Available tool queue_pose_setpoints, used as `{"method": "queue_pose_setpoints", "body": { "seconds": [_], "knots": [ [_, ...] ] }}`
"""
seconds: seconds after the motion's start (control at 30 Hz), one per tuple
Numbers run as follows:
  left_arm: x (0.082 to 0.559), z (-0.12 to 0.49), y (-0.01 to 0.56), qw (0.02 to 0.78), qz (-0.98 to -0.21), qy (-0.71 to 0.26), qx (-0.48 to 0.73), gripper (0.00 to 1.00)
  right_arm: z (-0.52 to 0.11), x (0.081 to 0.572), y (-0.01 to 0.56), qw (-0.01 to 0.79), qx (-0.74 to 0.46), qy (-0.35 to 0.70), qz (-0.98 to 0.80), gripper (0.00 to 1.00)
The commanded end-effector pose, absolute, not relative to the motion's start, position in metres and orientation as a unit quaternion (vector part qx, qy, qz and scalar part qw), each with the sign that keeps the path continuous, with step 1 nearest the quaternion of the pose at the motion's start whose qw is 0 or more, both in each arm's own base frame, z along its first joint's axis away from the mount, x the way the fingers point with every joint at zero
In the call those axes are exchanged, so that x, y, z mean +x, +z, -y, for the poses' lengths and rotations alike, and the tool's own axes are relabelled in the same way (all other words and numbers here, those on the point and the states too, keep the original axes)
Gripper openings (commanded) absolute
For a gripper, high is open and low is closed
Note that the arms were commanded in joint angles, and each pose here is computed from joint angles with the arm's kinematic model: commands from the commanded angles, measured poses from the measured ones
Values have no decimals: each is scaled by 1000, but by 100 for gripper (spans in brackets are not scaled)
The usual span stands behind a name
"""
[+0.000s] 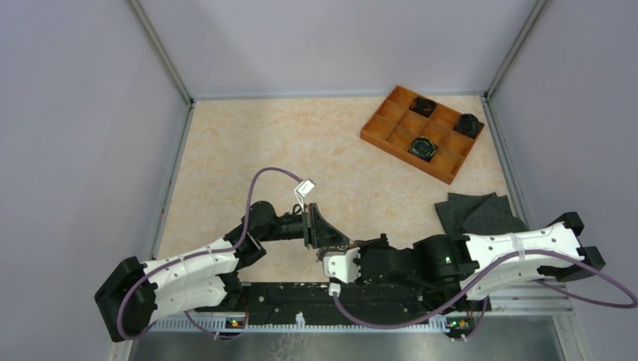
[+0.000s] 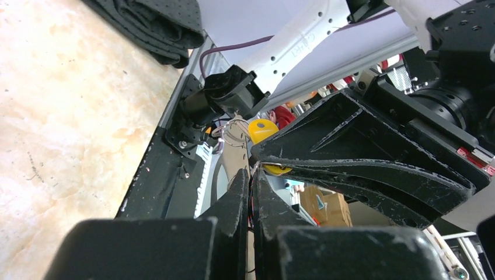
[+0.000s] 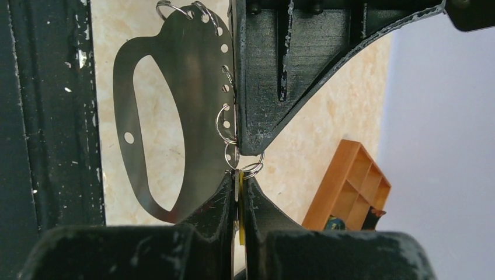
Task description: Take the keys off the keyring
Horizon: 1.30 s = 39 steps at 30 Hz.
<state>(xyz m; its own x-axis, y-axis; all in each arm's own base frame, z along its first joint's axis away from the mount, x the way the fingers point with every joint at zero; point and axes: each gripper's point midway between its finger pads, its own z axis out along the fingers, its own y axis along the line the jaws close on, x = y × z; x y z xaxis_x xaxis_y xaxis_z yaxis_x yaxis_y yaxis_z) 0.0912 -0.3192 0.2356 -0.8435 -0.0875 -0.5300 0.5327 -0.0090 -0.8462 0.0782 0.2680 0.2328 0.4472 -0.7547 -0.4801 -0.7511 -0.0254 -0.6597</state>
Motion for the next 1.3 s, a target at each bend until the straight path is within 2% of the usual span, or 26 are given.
{"method": "queue_pose_setpoints", "body": {
  "seconds": [0.0,0.27,0.53,0.93,1.27],
  "knots": [
    [110,321,255,267,-657,-690,144,0,-291,67,248,463,-690,85,-550,0],
    [124,318,252,292,-665,-678,112,0,-301,87,244,462,-637,121,-605,0],
    [140,313,234,292,-696,-652,76,0,-297,107,247,475,-614,102,-622,0],
    [162,300,224,312,-709,-631,27,0,-303,121,232,432,-595,109,-669,0],
    [178,298,205,356,-736,-573,54,0,-307,133,225,404,-573,109,-705,0]
  ]
}}
